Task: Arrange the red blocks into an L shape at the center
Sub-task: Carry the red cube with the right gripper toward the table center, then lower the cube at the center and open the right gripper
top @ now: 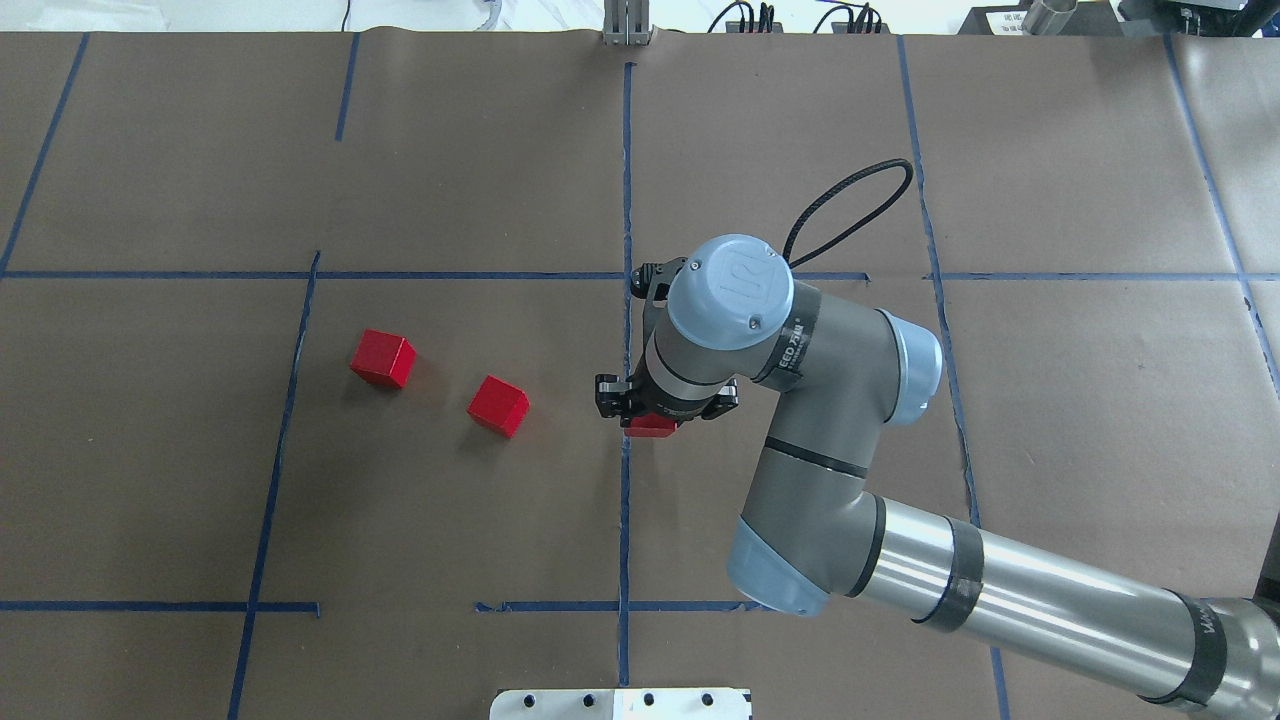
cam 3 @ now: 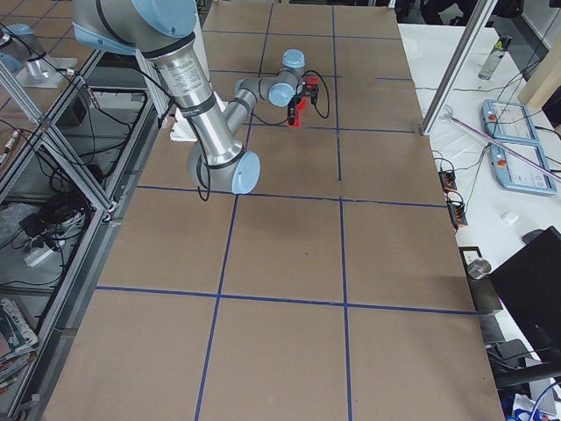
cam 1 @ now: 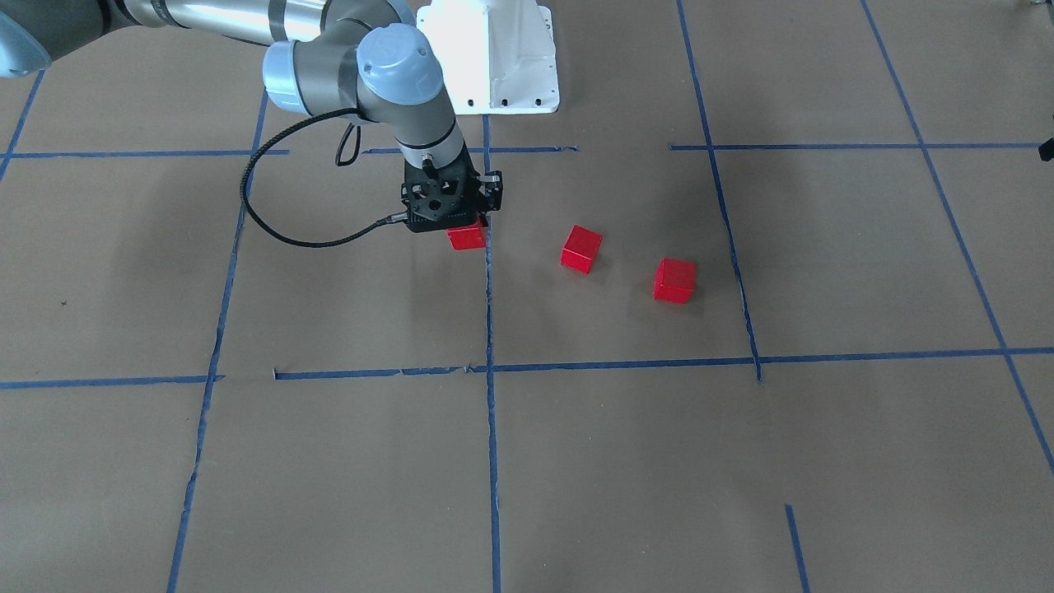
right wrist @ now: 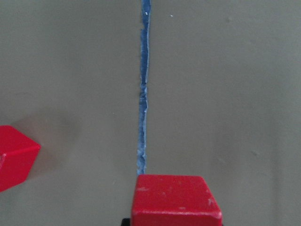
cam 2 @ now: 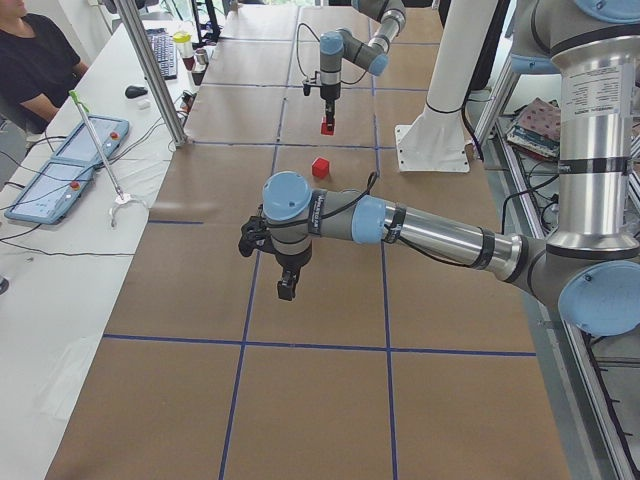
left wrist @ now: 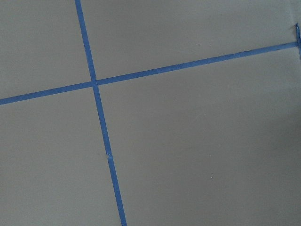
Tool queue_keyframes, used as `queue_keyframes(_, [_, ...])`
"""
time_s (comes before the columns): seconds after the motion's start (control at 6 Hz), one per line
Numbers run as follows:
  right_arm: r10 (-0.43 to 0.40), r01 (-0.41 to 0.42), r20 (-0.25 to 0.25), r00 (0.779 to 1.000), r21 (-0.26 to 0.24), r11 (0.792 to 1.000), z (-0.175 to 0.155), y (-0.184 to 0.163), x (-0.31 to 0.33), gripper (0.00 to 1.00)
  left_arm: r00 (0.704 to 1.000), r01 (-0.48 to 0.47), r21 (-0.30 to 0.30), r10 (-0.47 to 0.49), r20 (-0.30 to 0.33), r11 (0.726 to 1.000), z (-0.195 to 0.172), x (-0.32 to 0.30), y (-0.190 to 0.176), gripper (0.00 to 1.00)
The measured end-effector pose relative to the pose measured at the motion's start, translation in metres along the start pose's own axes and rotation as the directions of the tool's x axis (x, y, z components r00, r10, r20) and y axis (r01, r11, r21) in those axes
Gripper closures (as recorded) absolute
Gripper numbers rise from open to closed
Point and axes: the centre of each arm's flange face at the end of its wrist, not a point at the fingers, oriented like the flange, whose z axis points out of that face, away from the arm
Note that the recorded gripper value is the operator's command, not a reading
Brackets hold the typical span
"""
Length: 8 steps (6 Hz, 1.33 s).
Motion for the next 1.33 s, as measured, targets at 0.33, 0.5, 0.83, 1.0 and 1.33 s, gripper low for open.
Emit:
queue_keyframes(0.33, [-0.004,0.004,-0.018,1.000,-0.015,1.000,0.015,0.001,-0.010,1.00,1.000,0.002,-0.002,-0.002,0.000,1.000,0.001,-0.001,0.000,0.00])
queue_keyframes(0.5, [-0.006,0.005,-0.025,1.000,-0.020,1.000,0.021,0.001,-0.013,1.00,1.000,0.003,-0.003,-0.003,0.000,1.000,0.001,-0.001,0.000,0.00])
queue_keyframes(0.83, [-0.006,0.005,-0.028,1.000,-0.023,1.000,0.024,0.000,-0.020,0.97,1.000,0.004,-0.003,-0.004,0.000,1.000,0.002,-0.002,0.000,0.00])
queue_keyframes(1.0, [-0.008,0.008,-0.030,1.000,-0.025,1.000,0.026,0.001,-0.021,0.84,1.000,0.004,-0.003,-0.004,0.000,1.000,0.002,-0.002,0.000,0.00])
queue_keyframes(1.33, [-0.005,0.005,-0.045,0.999,-0.012,1.000,0.032,0.003,-0.025,0.64,1.000,0.004,-0.003,-0.004,-0.001,1.000,0.002,-0.002,0.000,0.00])
